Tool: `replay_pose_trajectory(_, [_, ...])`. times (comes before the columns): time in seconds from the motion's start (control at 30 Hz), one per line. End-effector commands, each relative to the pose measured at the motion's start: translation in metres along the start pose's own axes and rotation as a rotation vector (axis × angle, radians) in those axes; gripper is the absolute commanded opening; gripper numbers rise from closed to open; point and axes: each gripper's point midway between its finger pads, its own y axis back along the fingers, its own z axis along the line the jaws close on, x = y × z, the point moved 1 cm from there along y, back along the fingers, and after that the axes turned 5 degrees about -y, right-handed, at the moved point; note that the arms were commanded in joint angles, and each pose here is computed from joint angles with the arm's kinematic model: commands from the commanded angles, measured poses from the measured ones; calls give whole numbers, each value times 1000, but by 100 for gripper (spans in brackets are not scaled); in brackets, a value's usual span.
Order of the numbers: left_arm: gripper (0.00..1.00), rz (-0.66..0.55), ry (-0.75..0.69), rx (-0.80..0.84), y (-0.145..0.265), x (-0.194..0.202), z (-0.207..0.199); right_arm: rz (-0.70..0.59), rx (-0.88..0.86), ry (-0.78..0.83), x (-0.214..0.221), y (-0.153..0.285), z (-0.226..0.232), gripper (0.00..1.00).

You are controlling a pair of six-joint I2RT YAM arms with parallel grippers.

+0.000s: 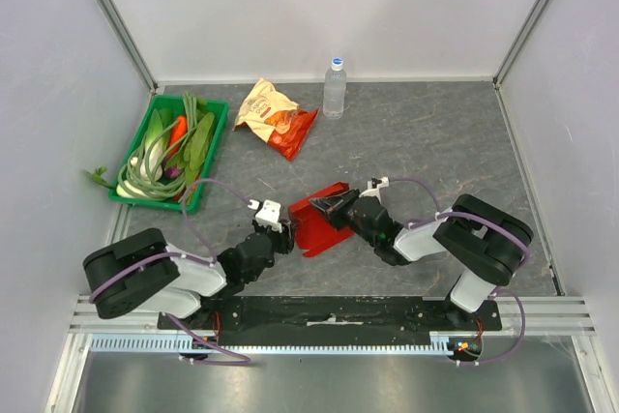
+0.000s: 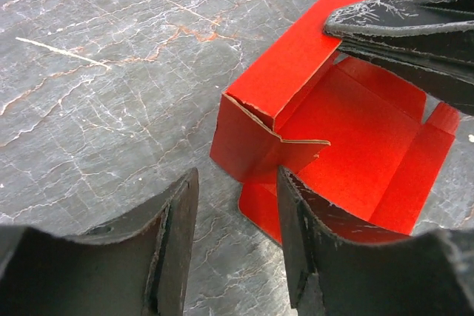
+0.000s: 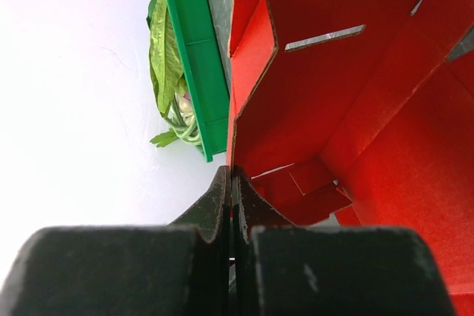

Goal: Fold the paper box

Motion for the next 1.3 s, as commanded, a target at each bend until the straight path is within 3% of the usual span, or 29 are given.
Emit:
replay_pose_trajectory(0.0, [54,-130,-2,-63,-8,-30,-3,-31,106,27,0,1,-30,0])
replay_pose_trajectory(0.2, [54,-176,-3,-154,-13,-36,6,-28,108,26,2,5,-33,0])
replay_pose_trajectory(0.3, [50,-187,-14,-211,-18,-38,11,-29,108,22,3,6,-33,0])
replay_pose_trajectory(0.67, [22,-187,-31,-358,-30,-40,22,-37,96,-8,5,7,-25,0])
replay_pose_trajectory(0.9, [16,-153,-38,-414,-36,-30,25,-39,102,-15,7,8,-26,0])
replay_pose_trajectory(1.03, [2,-93,-79,-525,-40,-18,31,-44,88,-30,11,10,-26,0])
replay_pose_trajectory(1.27, [2,-78,-126,-591,-36,-3,33,-58,52,-29,23,12,-16,0])
